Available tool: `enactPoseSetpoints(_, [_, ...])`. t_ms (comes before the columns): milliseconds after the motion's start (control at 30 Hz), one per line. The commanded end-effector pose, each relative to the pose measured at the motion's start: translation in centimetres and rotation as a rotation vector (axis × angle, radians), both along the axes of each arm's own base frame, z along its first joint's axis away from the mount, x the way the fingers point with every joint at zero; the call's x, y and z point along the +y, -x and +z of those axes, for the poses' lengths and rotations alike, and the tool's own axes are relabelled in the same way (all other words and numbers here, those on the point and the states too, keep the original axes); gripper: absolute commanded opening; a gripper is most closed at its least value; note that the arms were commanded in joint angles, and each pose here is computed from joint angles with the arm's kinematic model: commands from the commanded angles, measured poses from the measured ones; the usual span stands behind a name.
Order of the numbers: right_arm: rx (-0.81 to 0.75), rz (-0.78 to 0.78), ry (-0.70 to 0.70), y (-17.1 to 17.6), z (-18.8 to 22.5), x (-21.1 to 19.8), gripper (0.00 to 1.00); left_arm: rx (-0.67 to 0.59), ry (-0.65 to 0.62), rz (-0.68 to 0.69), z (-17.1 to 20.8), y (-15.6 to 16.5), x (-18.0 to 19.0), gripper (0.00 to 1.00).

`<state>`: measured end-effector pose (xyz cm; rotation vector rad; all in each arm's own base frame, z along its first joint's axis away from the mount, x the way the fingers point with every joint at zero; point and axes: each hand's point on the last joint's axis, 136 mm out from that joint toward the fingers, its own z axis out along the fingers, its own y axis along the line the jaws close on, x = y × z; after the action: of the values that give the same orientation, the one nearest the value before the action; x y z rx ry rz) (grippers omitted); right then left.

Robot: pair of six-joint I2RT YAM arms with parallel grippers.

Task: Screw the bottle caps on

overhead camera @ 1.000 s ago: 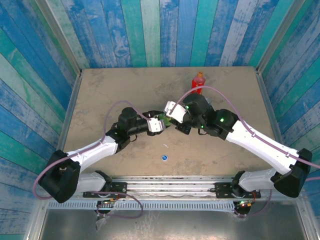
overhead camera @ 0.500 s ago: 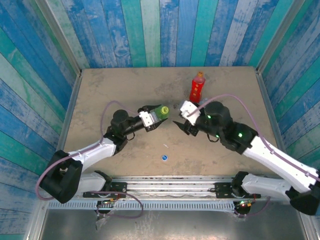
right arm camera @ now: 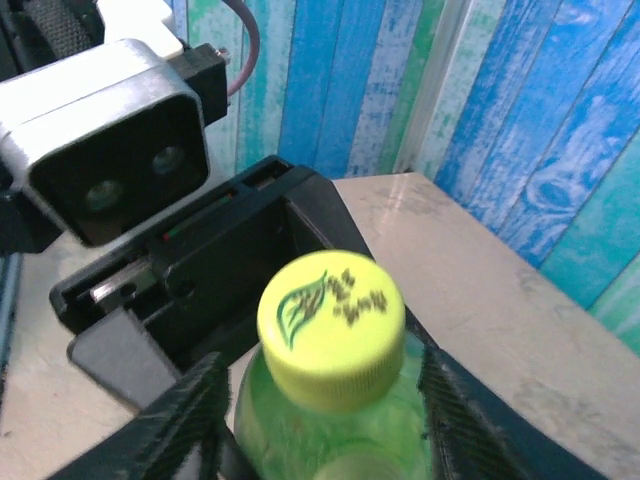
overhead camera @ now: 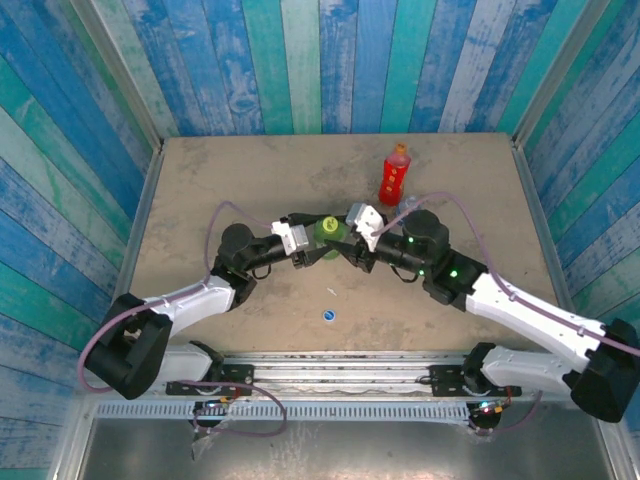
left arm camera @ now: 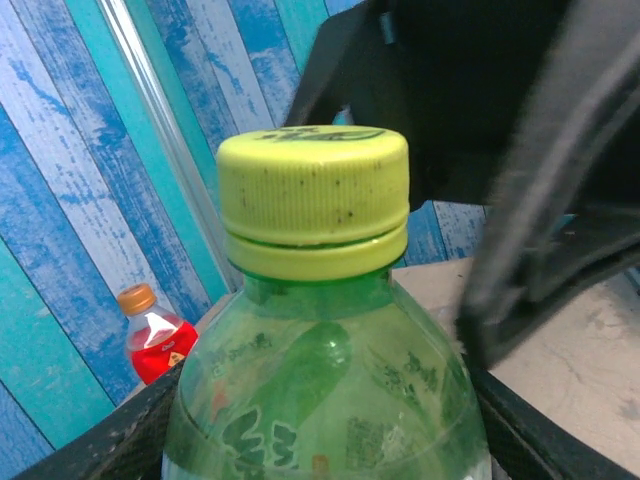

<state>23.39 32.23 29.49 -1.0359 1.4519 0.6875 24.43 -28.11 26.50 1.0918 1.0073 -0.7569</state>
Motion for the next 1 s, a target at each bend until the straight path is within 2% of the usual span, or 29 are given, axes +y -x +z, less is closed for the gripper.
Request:
enactPoseSetpoints(0, [-0.029, 0.038, -0.089, 0.0, 3.1, 1.0, 0.43, -0.002, -0.009, -0.025, -0.3, 0.1, -0.3, 0.62])
enactPoseSetpoints(133, [-0.03, 0.019, -0.073, -0.5, 2.6, 1.0, 0.3, 0.01, -0.02, -0.019, -0.7, -0.1, -0.3, 0.63])
enactPoseSetpoints(267, [-0.007, -0.007, -0.06, -0.9, 2.1, 0.8, 0.19, 0.05, -0.022, 0.021, -1.2, -1.0, -0.2, 0.69])
enactPoseSetpoints(333, [0.01, -0.054, -0.063, -1.6, 1.8, 0.5, 0.17, 0.065, 0.003, 0.068, -0.9, -1.6, 0.2, 0.83])
enactPoseSetpoints(367, [0.02, -0.09, -0.064, -2.2, 1.7, 0.2, 0.17, 0.082, 0.018, 0.1, -0.9, -2.0, 0.5, 0.97])
enactPoseSetpoints(567, [0.087, -0.408, -0.078, -8.1, 0.3, -1.6, 0.15, 0.258, 0.141, 0.371, -2.7, -4.3, 4.4, 0.94])
enactPoseSetpoints(667, [0.117, -0.508, -0.085, -11.2, -0.3, -1.6, 0.14, 0.33, 0.19, 0.53, -4.3, -4.9, 7.3, 0.94])
enactPoseSetpoints(800, [0.148, -0.564, -0.097, -15.3, -1.6, -0.4, 0.14, 0.432, 0.24, 0.663, -6.8, -5.0, 10.1, 0.94])
enactPoseSetpoints(967, [0.171, -0.595, -0.087, -19.6, -4.0, 2.3, 0.15, 0.504, 0.248, 0.73, -9.1, -4.7, 11.3, 0.94])
